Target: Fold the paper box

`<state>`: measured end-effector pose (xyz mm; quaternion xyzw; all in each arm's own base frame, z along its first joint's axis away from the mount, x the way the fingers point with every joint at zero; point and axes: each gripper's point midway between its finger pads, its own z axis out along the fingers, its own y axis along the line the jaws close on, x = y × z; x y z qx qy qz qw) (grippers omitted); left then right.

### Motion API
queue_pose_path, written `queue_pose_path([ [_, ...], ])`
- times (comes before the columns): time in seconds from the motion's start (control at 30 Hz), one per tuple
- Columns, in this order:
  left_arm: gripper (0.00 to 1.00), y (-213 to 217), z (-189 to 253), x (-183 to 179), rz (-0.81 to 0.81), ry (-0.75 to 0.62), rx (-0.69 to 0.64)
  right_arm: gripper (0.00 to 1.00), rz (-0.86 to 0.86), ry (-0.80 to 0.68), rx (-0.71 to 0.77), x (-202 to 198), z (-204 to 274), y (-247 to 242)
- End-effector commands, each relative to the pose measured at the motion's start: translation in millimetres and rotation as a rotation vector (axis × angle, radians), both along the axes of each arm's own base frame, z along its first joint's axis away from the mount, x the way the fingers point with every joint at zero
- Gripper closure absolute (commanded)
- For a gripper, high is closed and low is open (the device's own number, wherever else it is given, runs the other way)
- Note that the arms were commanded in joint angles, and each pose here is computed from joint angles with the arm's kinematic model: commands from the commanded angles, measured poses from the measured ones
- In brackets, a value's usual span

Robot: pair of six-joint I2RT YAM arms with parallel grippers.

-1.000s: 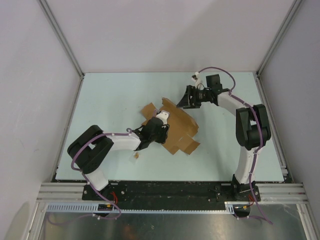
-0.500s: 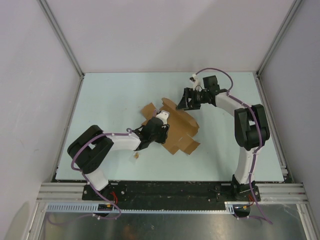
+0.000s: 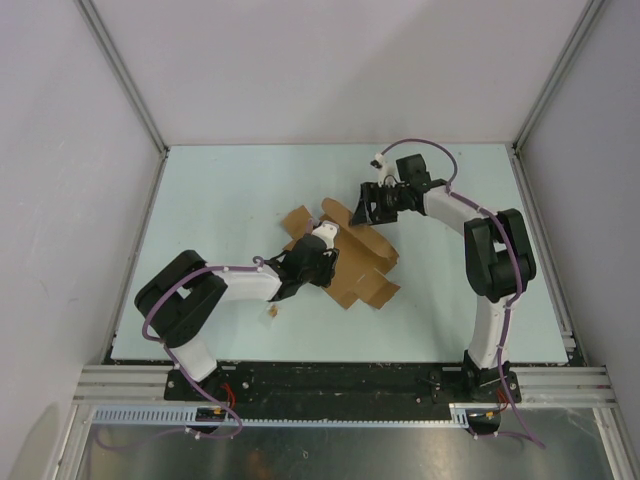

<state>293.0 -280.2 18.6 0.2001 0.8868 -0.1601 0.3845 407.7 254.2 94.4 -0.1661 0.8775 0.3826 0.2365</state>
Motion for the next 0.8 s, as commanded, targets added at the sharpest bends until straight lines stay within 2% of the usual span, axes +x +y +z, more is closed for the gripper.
queue_pose_path([
  [0.0, 0.53, 9, -25, -20, -0.019, 0.095, 0.038, 0.28, -0.006, -0.025, -0.049, 4, -6, -3],
  [0.13, 0.53, 8, -25, -20, -0.02, 0.095, 0.037, 0.38, -0.005, -0.027, -0.055, 4, -8, -3],
  [0.77, 0.54, 10, -26, -21, -0.019, 0.095, 0.042, 0.69, -0.014, -0.022, -0.094, 6, -19, -3],
])
